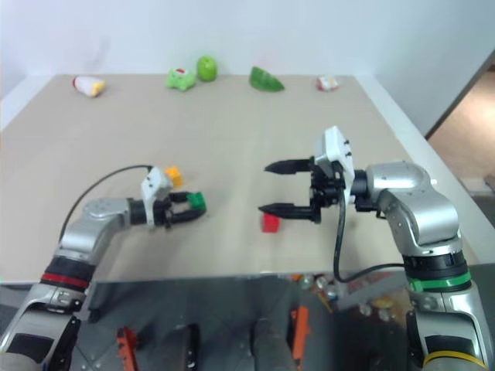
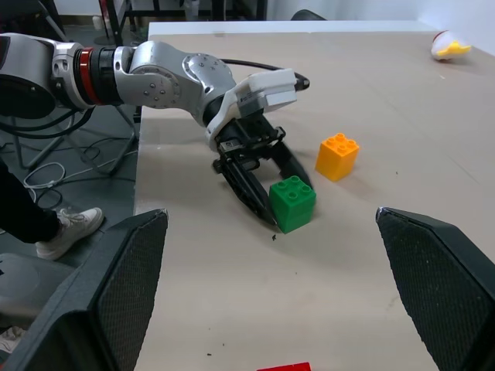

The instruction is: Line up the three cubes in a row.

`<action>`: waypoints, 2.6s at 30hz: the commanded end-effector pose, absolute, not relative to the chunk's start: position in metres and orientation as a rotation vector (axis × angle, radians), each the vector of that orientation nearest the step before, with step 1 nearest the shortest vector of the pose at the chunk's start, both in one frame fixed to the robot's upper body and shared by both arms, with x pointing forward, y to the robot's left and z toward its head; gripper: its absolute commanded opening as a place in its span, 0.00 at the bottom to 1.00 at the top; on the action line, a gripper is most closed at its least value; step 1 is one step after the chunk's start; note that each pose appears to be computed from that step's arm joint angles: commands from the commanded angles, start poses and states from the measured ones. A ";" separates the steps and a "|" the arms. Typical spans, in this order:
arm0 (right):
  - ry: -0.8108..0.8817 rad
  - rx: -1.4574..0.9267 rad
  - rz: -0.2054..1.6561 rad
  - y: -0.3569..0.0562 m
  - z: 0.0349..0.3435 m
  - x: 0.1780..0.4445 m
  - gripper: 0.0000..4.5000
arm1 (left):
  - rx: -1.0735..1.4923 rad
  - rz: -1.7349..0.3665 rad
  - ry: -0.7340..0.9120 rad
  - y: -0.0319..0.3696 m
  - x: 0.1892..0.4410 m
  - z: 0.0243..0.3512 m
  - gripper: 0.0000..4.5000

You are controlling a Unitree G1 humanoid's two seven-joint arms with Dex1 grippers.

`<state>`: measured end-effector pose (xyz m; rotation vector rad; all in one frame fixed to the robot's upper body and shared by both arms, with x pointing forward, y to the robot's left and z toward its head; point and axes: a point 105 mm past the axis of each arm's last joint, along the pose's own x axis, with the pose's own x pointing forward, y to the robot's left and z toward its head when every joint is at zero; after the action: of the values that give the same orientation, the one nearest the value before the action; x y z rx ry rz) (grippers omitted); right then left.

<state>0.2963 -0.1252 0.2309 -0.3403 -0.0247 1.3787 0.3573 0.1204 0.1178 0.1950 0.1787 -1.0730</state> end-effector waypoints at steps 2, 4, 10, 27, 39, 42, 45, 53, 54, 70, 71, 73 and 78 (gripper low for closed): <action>-0.080 -0.366 1.356 -0.129 0.245 0.297 1.00 | 0.247 -1.116 0.109 0.115 0.357 0.136 0.29; -0.079 -0.367 1.352 -0.129 0.245 0.297 1.00 | 0.275 -1.124 0.122 0.115 0.356 0.135 0.30; 0.004 -0.374 1.280 -0.156 0.233 0.304 1.00 | 0.480 -1.319 0.109 0.094 0.336 0.130 0.30; 0.073 -0.364 1.195 -0.179 0.214 0.300 1.00 | 0.478 -1.478 0.090 0.038 0.341 0.119 0.30; 0.091 -0.355 1.223 -0.172 0.209 0.296 1.00 | 0.431 -1.473 0.109 0.042 0.340 0.113 0.41; 0.087 -0.355 1.227 -0.170 0.210 0.297 1.00 | 0.422 -1.442 0.117 0.048 0.343 0.115 0.68; 0.076 -0.355 1.234 -0.168 0.212 0.299 1.00 | 0.377 -1.385 0.128 0.063 0.348 0.123 0.75; 0.035 -0.368 1.286 -0.158 0.223 0.299 1.00 | 0.427 -1.186 0.206 0.148 0.336 0.126 0.75; 0.029 -0.368 1.295 -0.156 0.225 0.299 1.00 | 0.419 -1.150 0.210 0.160 0.334 0.129 0.75; -0.112 -0.344 1.446 -0.087 0.236 0.306 1.00 | 0.177 -0.570 0.178 0.242 0.339 0.127 0.75; -0.117 -0.344 1.444 -0.086 0.236 0.307 1.00 | 0.176 -0.567 0.173 0.240 0.344 0.127 0.75; -0.127 -0.344 1.425 -0.085 0.237 0.310 1.00 | 0.165 -0.575 0.160 0.231 0.354 0.127 0.75; -0.140 -0.343 1.339 -0.087 0.236 0.320 1.00 | 0.157 -0.631 0.142 0.206 0.374 0.125 0.75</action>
<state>0.3178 -0.0857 0.2240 -0.3249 -0.0835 1.3771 0.3669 0.2122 0.1176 0.1325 0.1764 -0.6169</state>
